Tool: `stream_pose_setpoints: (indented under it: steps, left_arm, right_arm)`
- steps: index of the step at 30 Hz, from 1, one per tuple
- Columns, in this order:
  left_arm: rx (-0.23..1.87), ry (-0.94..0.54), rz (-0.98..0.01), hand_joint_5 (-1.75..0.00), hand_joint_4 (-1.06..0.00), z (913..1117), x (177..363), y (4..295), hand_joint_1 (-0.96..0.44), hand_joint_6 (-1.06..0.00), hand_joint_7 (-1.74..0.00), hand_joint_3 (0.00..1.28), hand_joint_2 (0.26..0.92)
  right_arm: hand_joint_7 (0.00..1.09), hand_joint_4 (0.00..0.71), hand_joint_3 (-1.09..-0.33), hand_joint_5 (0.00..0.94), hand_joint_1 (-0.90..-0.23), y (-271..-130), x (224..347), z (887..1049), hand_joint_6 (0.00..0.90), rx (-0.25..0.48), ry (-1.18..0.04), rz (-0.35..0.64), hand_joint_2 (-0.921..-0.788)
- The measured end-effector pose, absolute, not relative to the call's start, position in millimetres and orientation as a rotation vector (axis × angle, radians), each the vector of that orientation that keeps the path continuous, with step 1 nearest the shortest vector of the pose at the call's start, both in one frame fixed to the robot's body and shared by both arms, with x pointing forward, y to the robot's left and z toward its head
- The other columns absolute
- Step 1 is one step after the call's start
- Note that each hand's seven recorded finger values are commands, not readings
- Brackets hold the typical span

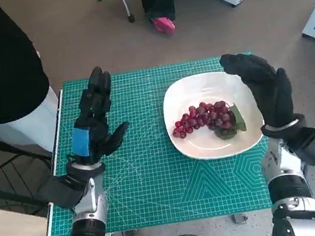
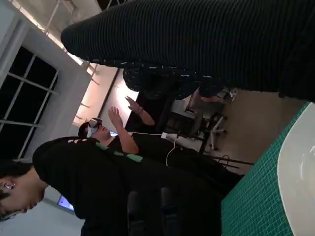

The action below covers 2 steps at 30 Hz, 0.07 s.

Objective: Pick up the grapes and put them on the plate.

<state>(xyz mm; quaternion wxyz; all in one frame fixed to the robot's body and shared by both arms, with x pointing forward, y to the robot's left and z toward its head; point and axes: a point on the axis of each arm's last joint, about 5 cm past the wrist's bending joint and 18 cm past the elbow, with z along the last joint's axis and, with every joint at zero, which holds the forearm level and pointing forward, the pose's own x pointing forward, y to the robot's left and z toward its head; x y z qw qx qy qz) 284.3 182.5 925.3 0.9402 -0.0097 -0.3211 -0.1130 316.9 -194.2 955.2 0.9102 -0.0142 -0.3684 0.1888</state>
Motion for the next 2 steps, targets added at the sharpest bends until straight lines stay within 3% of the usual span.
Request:
stream_pose_setpoints:
  steps: [2]
  left_arm:
    - [-0.019, -0.657, -0.230, 0.00, -0.04, 925.6, 284.3, 182.5, -0.47, -0.13, 0.00, 0.22, 0.921]
  right_arm:
    - [0.00, 0.324, -0.522, 0.001, -0.445, -194.2, 316.9, 955.2, 0.295, -0.029, -0.760, 0.389, -0.921]
